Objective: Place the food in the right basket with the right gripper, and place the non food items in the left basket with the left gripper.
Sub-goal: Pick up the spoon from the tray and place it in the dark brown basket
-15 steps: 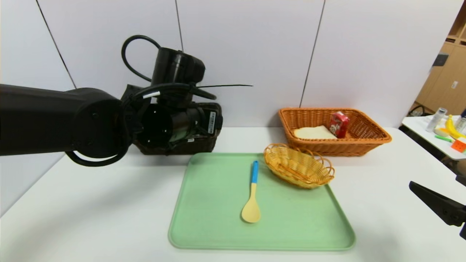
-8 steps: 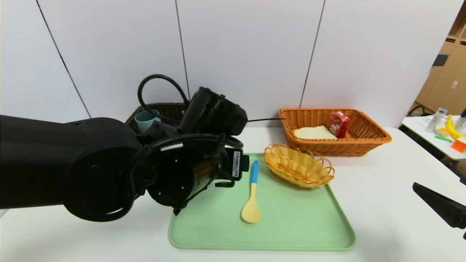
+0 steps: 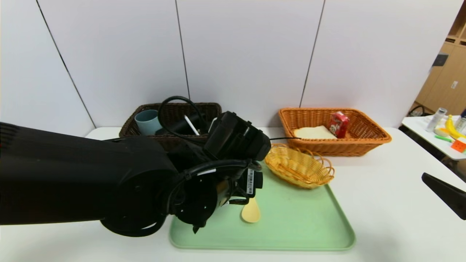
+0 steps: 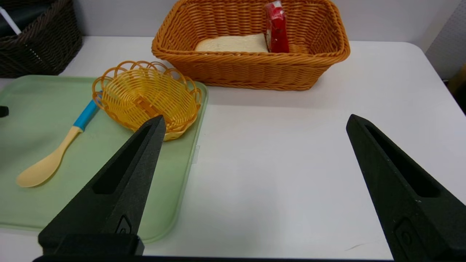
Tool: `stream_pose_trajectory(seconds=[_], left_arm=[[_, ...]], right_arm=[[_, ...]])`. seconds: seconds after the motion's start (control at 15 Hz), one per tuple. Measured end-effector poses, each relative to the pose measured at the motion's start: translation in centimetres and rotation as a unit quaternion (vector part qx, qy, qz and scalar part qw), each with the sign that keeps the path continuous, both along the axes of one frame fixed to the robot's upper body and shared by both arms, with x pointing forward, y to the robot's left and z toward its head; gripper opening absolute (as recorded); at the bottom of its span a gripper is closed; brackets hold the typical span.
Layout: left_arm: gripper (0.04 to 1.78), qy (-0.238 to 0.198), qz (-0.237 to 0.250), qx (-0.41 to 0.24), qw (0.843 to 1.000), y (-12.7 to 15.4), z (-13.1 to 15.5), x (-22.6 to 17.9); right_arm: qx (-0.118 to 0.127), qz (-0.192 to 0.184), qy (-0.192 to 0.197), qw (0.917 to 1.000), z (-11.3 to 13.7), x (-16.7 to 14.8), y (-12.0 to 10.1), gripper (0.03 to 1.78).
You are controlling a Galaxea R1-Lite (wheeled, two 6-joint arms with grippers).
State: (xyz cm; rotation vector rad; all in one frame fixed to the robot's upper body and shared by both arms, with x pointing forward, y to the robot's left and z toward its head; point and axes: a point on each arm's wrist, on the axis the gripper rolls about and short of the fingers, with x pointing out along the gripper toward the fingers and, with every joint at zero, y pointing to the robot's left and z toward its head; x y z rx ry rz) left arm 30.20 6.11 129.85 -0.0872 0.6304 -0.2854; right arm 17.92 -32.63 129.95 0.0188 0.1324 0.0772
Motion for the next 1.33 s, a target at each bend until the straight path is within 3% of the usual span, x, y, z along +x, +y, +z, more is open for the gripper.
stream_pose_trajectory(seconds=[0.93,1.33], left_arm=[[1.69,0.037,0.004,0.032,0.999,-4.3,-5.8,3.2],[1.69,0.041,0.017,0.042,0.998,-4.3,-7.2,4.7]], right_arm=[[0.002,0.000,-0.008,1.0000,-0.1,-0.7,-0.1,1.71],[0.002,0.001,-0.013,0.9999,-0.1,-1.1,-0.1,1.71]])
